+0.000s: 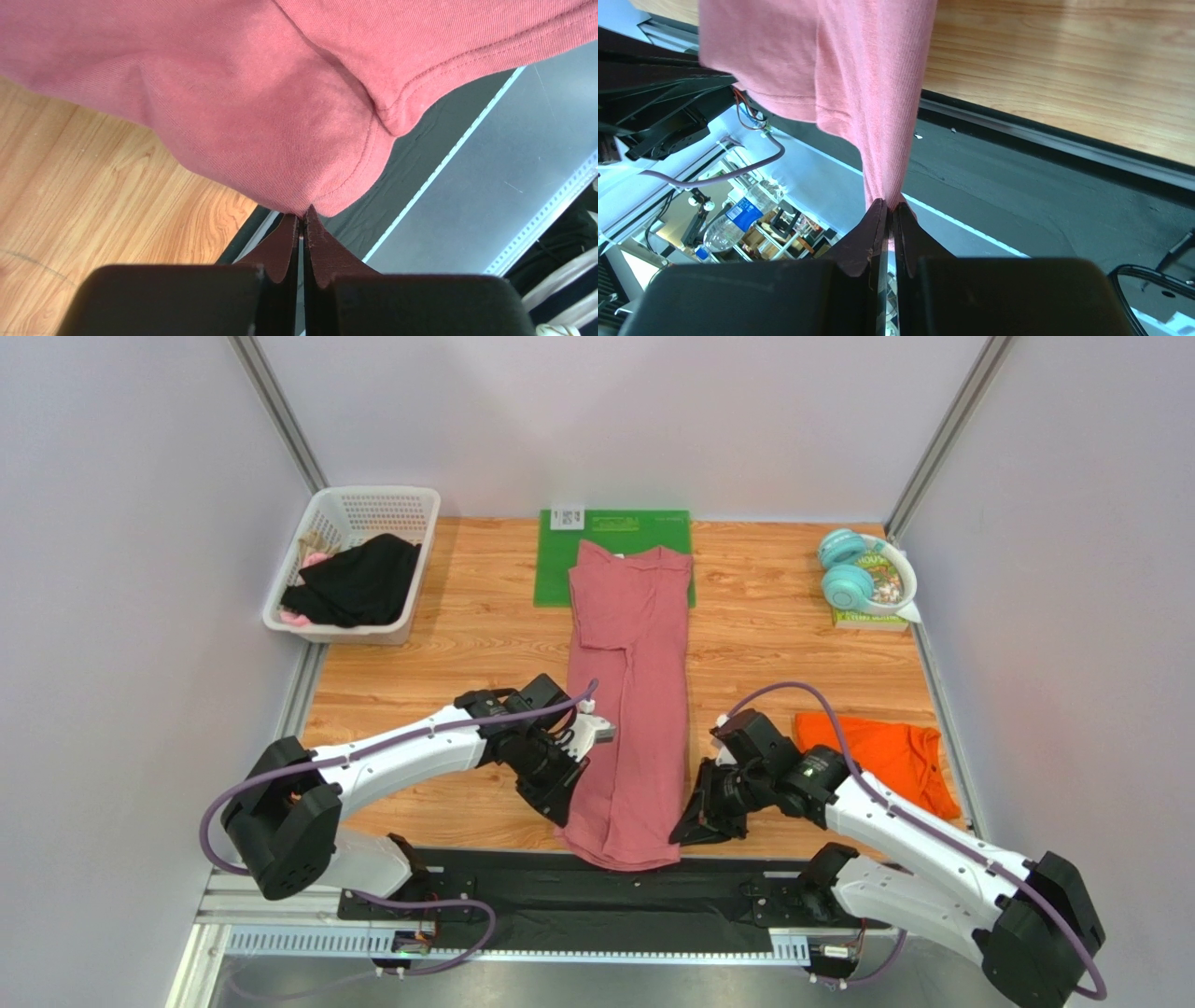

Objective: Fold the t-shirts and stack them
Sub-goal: Fold the folded rectangular tshirt in 1/3 of the way

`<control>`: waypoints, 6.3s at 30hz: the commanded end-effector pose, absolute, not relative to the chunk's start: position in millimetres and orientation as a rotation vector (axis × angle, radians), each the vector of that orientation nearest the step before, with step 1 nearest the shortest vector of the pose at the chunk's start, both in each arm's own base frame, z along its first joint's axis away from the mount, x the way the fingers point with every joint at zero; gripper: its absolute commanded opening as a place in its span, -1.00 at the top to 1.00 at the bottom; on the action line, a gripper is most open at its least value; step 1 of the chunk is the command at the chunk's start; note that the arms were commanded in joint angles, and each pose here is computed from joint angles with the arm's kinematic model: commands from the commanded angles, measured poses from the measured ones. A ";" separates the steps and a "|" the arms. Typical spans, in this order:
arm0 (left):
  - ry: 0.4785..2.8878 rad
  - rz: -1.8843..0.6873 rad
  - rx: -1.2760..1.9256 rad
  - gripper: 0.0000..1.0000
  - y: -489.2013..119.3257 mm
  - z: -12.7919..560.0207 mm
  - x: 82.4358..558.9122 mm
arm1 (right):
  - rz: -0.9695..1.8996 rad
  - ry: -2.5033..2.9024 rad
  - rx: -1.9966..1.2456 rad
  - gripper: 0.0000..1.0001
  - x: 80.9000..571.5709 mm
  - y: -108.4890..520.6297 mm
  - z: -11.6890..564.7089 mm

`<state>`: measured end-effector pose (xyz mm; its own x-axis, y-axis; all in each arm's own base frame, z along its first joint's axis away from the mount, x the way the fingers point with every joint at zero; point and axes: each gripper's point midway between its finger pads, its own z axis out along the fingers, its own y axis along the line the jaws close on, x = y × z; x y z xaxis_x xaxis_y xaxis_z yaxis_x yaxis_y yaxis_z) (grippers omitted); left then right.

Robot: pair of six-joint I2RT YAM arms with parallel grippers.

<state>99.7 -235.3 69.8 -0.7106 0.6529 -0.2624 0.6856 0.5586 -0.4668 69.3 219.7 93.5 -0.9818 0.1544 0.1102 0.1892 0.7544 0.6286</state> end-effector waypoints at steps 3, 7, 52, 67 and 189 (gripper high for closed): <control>2.682 -0.828 1.098 1.00 -235.8 91.9 121.1 | -1.011 -2.905 -0.315 0.86 77.4 224.4 97.7; 2.689 -0.820 1.020 1.00 -229.4 93.9 135.4 | -1.040 -2.948 -0.291 0.86 98.9 235.1 109.1; 2.717 -0.807 0.913 1.00 -240.2 146.7 226.7 | -1.283 -3.102 -0.498 0.90 232.9 221.3 165.3; 2.696 -0.741 0.818 1.00 -247.4 151.5 288.9 | -1.308 -3.131 -0.535 0.91 283.1 214.1 168.3; 2.327 -0.816 1.032 -0.99 -279.2 74.9 315.1 | -1.825 -2.572 -0.250 0.00 504.2 351.2 111.3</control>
<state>313.9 -276.3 71.4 -0.6556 0.4725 -0.5890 0.7363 0.5730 -0.3599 493.4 351.7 62.9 -0.9744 0.1623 0.1554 0.2095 0.4059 0.8896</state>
